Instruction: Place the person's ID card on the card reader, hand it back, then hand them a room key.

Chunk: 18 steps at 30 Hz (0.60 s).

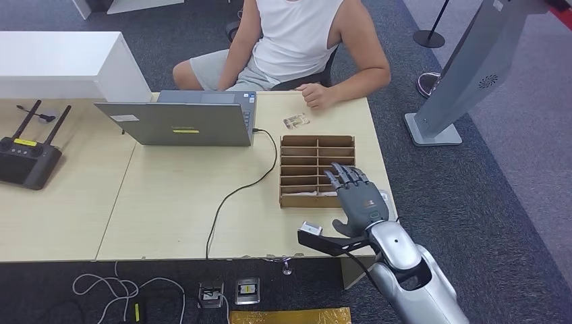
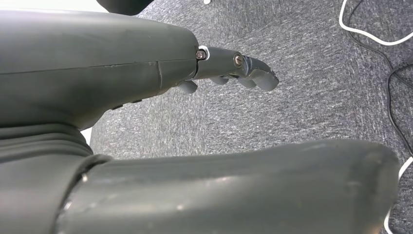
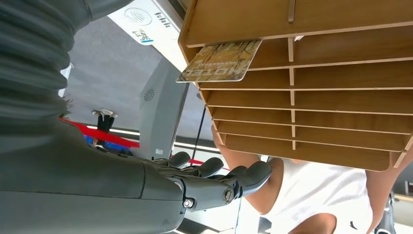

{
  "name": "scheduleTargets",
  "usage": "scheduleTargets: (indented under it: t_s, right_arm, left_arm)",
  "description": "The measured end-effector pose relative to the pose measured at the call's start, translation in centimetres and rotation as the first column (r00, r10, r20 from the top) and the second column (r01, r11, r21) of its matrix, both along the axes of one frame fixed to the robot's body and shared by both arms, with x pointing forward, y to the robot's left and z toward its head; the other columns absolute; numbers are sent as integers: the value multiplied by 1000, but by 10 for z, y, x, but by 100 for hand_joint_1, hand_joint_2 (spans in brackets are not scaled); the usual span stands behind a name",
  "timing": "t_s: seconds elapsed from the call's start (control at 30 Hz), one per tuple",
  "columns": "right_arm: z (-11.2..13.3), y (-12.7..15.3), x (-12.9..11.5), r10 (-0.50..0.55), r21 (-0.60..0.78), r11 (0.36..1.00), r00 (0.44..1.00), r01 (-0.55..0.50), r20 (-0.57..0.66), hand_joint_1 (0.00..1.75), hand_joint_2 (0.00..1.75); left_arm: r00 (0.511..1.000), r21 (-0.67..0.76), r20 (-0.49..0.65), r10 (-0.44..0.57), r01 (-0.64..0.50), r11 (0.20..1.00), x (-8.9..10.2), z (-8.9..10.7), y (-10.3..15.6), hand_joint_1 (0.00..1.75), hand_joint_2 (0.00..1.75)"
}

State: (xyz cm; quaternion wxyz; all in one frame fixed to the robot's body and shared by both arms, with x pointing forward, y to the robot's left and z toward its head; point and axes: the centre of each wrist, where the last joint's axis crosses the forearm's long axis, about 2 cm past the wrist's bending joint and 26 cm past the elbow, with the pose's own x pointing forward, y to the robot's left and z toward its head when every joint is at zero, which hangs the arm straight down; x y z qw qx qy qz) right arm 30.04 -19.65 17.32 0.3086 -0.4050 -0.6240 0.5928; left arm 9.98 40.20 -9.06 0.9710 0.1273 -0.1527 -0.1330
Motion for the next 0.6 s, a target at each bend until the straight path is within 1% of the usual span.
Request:
scheduleTargets:
  t_s: [0.3, 0.6]
  right_arm:
    - [-8, 1, 2, -2, 43, 999, 999, 4, -48, 0, 175]
    - [-12, -9, 15, -43, 99, 994, 998, 46, -37, 0, 175]
  left_arm:
    - [1000, 4, -2, -13, 13, 1000, 0, 0, 0, 0, 0]
    - [1000, 6, -2, -14, 14, 1000, 0, 0, 0, 0, 0]
